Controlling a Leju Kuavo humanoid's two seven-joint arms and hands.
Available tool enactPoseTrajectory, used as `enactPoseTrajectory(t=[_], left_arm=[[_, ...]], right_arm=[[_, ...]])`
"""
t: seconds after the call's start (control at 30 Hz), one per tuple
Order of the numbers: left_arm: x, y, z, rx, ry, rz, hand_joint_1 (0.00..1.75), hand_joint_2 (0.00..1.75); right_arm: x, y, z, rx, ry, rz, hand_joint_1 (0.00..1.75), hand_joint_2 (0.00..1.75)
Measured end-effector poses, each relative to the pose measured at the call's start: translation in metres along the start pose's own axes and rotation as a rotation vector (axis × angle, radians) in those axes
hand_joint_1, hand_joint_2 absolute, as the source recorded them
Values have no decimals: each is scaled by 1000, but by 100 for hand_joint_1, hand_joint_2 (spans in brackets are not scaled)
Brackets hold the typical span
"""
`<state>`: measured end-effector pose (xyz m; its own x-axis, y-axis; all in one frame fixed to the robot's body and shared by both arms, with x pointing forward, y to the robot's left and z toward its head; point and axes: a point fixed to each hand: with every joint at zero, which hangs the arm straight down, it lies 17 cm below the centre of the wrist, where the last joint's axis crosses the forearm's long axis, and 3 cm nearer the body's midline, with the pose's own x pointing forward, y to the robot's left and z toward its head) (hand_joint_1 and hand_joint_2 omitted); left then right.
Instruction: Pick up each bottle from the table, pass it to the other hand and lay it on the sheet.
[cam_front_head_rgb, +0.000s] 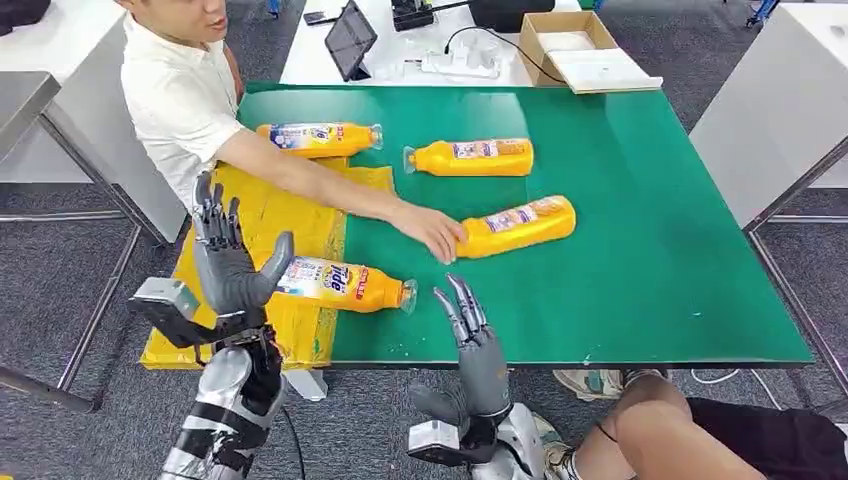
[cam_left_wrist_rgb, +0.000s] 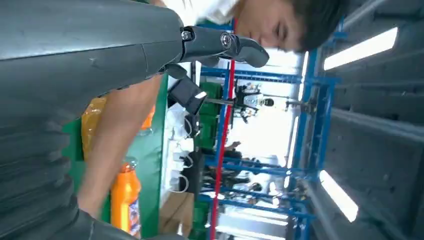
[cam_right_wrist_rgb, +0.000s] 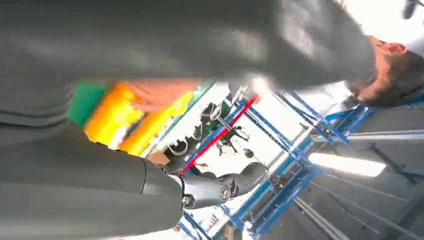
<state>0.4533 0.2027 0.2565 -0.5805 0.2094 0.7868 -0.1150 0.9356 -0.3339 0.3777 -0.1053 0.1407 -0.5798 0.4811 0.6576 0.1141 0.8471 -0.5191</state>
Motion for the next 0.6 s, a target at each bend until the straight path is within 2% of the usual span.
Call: enactPoseTrajectory(t=[0.1, 0.2, 0.4, 0.6], left_arm=[[7, 7, 9, 16, -3, 11, 0, 175], [18, 13, 19, 30, -17, 34, 0, 175], [30, 31, 55, 63, -54, -119, 0, 175], [28, 33, 66, 74, -43, -155, 0, 175]], right_arm=[[-9, -14, 0, -7, -1, 43, 0, 175], [-31, -34, 2, 8, 20, 167, 0, 175], [-112, -108, 12, 13, 147, 430, 0, 175], [-172, -152, 15, 61, 243, 602, 0, 175]])
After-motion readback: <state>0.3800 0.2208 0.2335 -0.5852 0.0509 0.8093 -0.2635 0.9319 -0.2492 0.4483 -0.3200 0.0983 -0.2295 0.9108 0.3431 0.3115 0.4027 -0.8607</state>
